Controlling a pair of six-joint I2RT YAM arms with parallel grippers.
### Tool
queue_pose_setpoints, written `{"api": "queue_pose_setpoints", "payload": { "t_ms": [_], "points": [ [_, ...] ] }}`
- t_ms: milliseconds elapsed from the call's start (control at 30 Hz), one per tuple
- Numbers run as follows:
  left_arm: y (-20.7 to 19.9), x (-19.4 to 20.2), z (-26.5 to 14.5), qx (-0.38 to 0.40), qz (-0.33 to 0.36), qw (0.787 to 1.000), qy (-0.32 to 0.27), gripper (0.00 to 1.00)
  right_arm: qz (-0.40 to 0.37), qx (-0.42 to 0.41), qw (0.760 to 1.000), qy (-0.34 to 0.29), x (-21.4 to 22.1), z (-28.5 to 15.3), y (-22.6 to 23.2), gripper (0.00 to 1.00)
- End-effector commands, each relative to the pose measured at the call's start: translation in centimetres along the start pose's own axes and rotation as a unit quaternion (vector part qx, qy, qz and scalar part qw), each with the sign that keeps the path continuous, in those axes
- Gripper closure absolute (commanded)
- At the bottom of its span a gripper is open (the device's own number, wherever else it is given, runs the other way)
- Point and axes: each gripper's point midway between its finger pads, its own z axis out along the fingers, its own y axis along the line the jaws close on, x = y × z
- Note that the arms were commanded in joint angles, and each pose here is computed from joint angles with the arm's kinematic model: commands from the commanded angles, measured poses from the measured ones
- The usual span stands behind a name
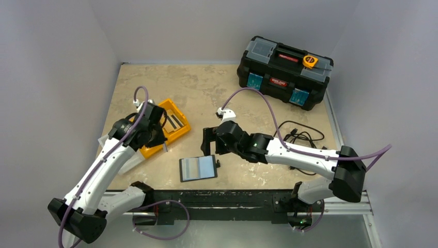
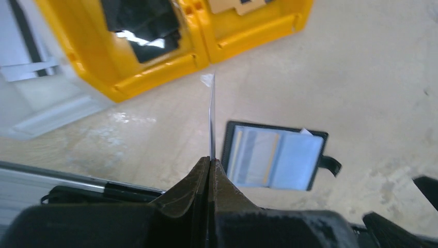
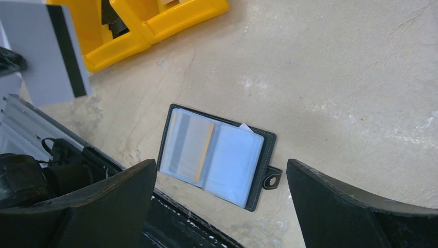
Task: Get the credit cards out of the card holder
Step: Place the credit card in the storage box.
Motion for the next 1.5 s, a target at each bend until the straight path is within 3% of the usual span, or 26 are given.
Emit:
{"api": "queue_pose_setpoints", "payload": {
  "t_ms": [0,67,500,900,1233,1467],
  "points": [
    [4.9,-2.8,-0.9,-0.124,0.006,0.992,-0.033,1.00,-0.010,0.000,1.000,-0.027,-1.3,-1.0,-0.6,0.01],
    [5.4,-3.7,-0.7,-0.138,-0.002,0.990,-0.036,1.00,-0.012,0.002,1.000,-0.025,-1.1,-1.0,-1.0,0.01],
    [-1.0,-10.5,5.1,-0.021,-0.070,0.996,-0.045,1.00,-0.017,0.019,1.000,-0.016,-0.3,-2.2,-3.2,0.01],
    [-3.4,-13.3,12.2,0.041,-0.123,0.991,-0.022,1.00,0.000,0.032,0.999,-0.014,0.4,-3.7,-4.6,0.01],
    [-3.7,-13.7,14.3,0.059,-0.133,0.989,-0.009,1.00,0.009,0.038,0.999,-0.006,0.8,-3.7,-4.8,0.01],
    [-3.1,-13.7,13.1,0.056,-0.128,0.990,-0.019,1.00,0.007,0.047,0.999,-0.004,0.8,-3.6,-5.0,0.01]
  ]
}}
